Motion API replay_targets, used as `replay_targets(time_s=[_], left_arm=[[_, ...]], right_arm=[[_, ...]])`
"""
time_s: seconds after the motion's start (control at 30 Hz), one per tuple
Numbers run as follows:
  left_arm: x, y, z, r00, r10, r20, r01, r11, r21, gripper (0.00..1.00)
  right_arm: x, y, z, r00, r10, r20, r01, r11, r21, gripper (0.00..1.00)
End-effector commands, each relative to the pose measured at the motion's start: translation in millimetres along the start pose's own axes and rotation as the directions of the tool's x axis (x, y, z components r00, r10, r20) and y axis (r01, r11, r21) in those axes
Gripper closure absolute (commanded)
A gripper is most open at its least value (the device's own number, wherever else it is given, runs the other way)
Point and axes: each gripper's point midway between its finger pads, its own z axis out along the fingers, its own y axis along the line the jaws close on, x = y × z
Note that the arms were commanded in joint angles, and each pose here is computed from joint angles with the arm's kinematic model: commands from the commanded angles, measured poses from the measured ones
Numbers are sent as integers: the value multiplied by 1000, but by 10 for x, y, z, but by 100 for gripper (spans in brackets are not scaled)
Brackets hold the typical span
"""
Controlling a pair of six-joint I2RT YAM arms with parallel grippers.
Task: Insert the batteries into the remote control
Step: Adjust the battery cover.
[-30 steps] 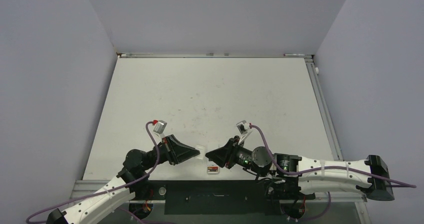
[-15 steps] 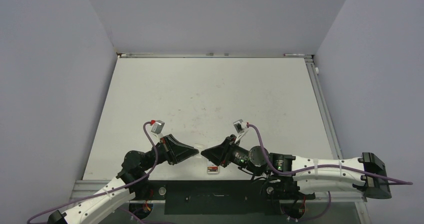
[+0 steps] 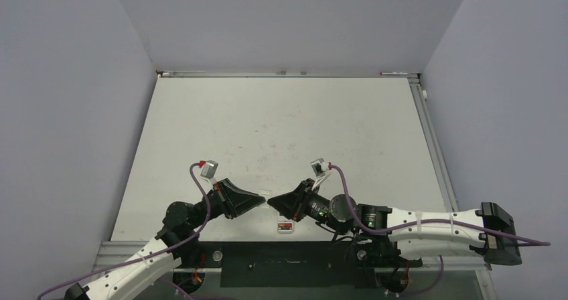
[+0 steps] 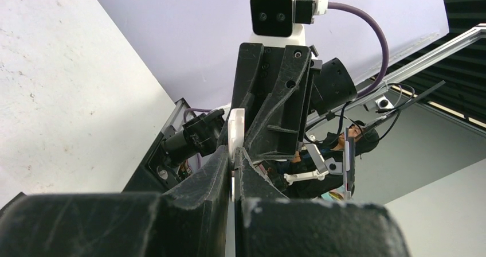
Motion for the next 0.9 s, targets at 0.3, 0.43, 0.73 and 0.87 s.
replay_targets(time_s=[0.3,0.43,0.73,0.87], left_arm=[[52,-140,4,999,27,-42,-25,998,56,100],[56,-122,11,999,22,-47,-21,999,41,93],[47,-68,17,999,15,-47,-15,1000,4,60],[48,-39,26,999,16,-50,-17,1000,-14,56]], right_arm=[[-105,125,161,999,-24,30,24,1000,11,91],[-127,48,162,998,-59,32,57,997,60,92],[-141,-220,108,984,-178,22,170,964,204,92],[-129,-252,108,979,-203,18,194,956,221,92]])
